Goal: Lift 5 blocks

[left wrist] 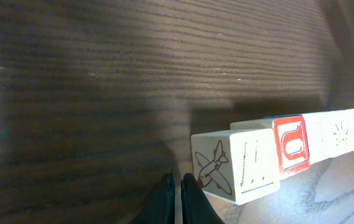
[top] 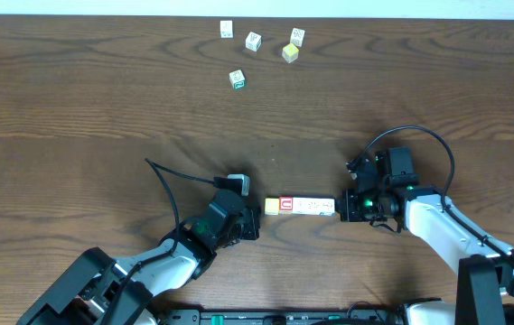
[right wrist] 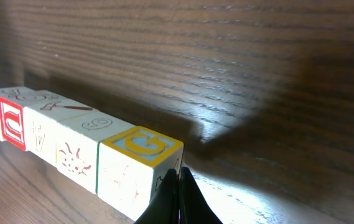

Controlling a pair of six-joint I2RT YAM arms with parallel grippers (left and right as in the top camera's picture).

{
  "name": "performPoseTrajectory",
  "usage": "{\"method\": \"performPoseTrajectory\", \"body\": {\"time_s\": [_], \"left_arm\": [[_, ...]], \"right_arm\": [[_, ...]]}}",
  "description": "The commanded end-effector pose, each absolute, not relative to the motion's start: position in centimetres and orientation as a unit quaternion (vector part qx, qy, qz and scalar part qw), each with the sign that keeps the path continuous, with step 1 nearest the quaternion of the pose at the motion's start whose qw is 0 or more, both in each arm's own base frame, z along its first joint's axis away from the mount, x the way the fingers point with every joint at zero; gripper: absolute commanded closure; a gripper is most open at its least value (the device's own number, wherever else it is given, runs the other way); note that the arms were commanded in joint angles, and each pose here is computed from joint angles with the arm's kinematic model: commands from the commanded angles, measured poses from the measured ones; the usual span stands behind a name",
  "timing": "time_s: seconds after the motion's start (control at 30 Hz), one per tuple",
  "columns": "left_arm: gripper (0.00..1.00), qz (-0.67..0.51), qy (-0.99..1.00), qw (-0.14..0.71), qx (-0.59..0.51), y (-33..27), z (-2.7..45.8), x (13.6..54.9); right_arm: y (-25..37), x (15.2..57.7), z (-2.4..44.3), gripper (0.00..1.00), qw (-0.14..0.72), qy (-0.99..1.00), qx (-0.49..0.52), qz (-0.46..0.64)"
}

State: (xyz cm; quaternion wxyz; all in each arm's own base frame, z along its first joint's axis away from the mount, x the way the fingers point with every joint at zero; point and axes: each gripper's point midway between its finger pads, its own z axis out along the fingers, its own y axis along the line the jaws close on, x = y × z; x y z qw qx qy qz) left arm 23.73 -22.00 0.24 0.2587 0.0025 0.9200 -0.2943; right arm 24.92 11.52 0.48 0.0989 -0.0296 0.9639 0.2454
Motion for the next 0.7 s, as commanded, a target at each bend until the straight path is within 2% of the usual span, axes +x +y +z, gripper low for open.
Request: {"method": "performPoseTrajectory", "body": {"time_s": [0.0,0.67], "left_arm": [[0.93,-0.293,0.917,0.271,-0.005,-22.3,0.8,24.6],[0.93,-0.259,0.921,0.286,-0.054,-18.9,0.3,26.7]], "right_arm": [[12.2,25.0,0.7,0.99,0.100,0.962,-0.048,0.248],[12.3,25.1,0.7,0.99,0.104,0.962,-0.049,0.249]]}}
